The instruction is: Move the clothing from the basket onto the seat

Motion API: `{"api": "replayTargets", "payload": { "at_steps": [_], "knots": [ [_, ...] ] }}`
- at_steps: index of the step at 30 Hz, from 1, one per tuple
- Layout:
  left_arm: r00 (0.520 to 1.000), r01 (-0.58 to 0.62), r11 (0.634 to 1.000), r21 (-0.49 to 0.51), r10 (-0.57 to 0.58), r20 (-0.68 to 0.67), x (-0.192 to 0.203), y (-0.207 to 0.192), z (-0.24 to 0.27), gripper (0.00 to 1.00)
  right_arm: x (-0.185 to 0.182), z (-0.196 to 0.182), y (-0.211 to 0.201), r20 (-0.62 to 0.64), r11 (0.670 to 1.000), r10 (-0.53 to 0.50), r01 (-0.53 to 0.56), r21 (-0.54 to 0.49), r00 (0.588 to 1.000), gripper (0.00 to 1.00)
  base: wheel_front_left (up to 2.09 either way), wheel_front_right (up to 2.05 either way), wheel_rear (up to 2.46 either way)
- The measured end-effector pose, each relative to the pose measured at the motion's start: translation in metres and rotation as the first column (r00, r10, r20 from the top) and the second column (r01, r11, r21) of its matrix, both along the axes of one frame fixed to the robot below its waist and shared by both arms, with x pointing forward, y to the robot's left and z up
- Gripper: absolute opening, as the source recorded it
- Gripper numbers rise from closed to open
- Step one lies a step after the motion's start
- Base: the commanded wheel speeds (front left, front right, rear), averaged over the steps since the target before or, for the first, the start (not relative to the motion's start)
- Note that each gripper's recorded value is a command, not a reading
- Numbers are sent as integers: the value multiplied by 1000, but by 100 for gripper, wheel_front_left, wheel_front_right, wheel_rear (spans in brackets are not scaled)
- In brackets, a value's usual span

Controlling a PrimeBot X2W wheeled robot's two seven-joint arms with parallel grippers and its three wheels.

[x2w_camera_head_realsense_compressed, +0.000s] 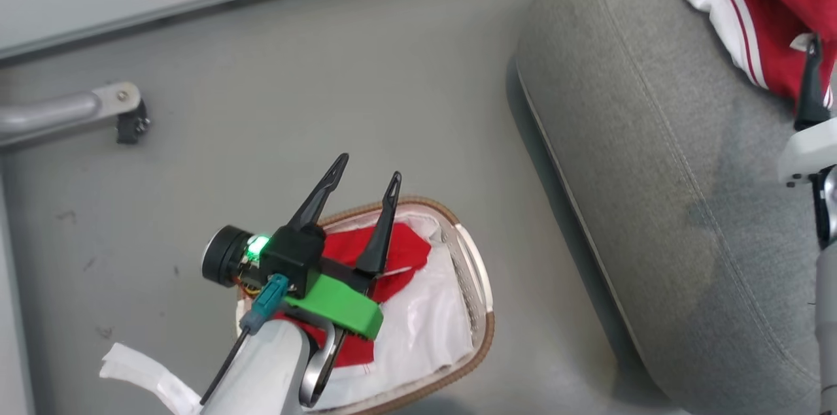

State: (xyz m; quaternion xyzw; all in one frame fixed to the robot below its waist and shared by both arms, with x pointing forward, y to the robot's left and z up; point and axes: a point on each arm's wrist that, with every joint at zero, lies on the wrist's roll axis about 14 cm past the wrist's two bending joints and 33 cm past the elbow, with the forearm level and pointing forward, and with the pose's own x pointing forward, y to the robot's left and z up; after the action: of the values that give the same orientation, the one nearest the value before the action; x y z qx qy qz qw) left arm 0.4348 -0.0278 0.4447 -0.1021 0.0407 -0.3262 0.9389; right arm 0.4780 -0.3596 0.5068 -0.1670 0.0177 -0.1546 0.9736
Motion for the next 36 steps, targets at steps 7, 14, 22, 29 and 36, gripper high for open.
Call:
{"api": "replayTargets", "payload": {
  "at_steps": [7, 14, 22, 29, 36],
  "knots": [
    [987, -157, 988, 2, 157, 37, -12, 46, 26, 100, 7, 26, 63, 86, 986, 141, -147, 73, 986, 100, 0, 0, 0],
    [933, -357, 934, 10, 356, 47, -35, 111, 37, 100, -3, 30, 134, 143, 937, 271, -295, 185, 952, 100, 0, 0, 0],
    [846, -534, 846, 19, 533, 11, -74, 171, 30, 100, -30, 16, 202, 164, 850, 413, -443, 284, 896, 100, 0, 0, 0],
    [802, -597, 802, 7, 597, 2, -97, 192, 30, 100, -56, 9, 233, 184, 786, 476, -510, 349, 860, 100, 0, 0, 0],
    [787, -616, 787, -7, 616, 6, -107, 199, 33, 100, -78, 0, 239, 180, 765, 487, -517, 384, 854, 100, 0, 0, 0]
  ]
}}
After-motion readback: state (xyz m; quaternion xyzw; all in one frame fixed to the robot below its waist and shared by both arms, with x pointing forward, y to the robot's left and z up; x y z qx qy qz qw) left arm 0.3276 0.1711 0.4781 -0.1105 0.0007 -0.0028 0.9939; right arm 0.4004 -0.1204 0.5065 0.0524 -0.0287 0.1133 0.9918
